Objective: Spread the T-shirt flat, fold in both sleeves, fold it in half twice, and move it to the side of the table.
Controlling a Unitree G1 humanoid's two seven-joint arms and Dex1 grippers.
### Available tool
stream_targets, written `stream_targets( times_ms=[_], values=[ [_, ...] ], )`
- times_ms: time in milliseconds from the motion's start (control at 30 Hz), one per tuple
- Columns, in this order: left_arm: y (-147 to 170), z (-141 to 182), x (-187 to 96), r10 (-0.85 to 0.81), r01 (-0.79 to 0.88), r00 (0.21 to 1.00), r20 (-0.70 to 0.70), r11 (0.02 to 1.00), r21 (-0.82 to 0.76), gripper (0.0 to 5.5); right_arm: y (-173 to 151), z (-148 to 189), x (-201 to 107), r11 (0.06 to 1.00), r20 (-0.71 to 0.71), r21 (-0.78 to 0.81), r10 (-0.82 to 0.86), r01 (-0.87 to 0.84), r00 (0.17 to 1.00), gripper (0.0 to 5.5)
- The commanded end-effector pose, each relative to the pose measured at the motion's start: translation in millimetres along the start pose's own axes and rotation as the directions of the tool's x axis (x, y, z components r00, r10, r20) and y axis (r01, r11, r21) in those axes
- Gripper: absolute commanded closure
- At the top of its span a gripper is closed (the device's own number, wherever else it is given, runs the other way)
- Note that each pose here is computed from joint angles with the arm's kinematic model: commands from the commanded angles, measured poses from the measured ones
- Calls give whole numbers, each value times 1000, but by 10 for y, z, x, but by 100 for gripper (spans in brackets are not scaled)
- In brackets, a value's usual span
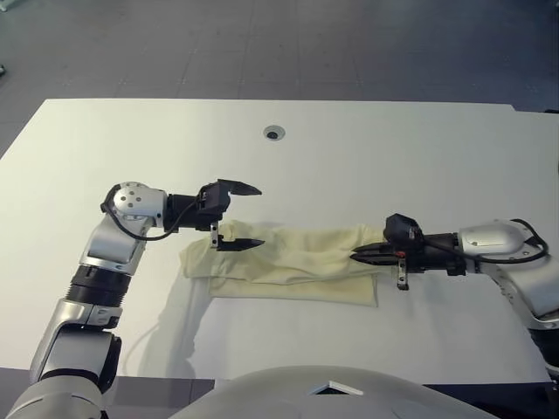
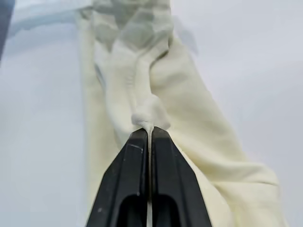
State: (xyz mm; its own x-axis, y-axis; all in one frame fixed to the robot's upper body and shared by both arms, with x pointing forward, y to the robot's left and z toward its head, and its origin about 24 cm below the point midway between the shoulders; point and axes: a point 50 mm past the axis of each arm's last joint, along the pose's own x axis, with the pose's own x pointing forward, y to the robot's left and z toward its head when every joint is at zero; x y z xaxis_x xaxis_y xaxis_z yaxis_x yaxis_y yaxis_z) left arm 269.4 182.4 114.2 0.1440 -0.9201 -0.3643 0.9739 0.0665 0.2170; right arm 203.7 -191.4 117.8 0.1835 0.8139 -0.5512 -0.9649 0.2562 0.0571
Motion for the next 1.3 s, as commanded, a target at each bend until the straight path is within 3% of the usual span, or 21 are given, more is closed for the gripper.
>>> stream_targets(
  times_ms=[33, 267, 600, 867, 1033, 1300],
  values=[
    [-89, 46, -103, -39, 40, 999, -31, 999, 7, 10, 269, 41, -89, 990, 11, -83, 111, -110, 994, 547],
    [-196, 125, -43, -123, 124, 992, -35, 992, 10, 10, 534, -165, -34, 949, -112, -174, 245, -262, 963, 547],
    [-303, 117, 249, -238, 240, 970, -59, 970, 37, 10, 501, -366, 0, 942, -244, -223, 196, -252, 950, 547],
    [-121, 191, 693, -280, 285, 958, -53, 951, 123, 10, 519, -419, 61, 936, -271, -242, 188, -256, 944, 547],
    [5, 190, 789, -290, 296, 955, -60, 947, 123, 10, 511, -421, 82, 933, -274, -256, 180, -252, 945, 547],
    [11, 43, 730, -326, 335, 938, -120, 940, 65, 151, 463, -420, 103, 934, -280, -263, 165, -241, 946, 550]
  ],
)
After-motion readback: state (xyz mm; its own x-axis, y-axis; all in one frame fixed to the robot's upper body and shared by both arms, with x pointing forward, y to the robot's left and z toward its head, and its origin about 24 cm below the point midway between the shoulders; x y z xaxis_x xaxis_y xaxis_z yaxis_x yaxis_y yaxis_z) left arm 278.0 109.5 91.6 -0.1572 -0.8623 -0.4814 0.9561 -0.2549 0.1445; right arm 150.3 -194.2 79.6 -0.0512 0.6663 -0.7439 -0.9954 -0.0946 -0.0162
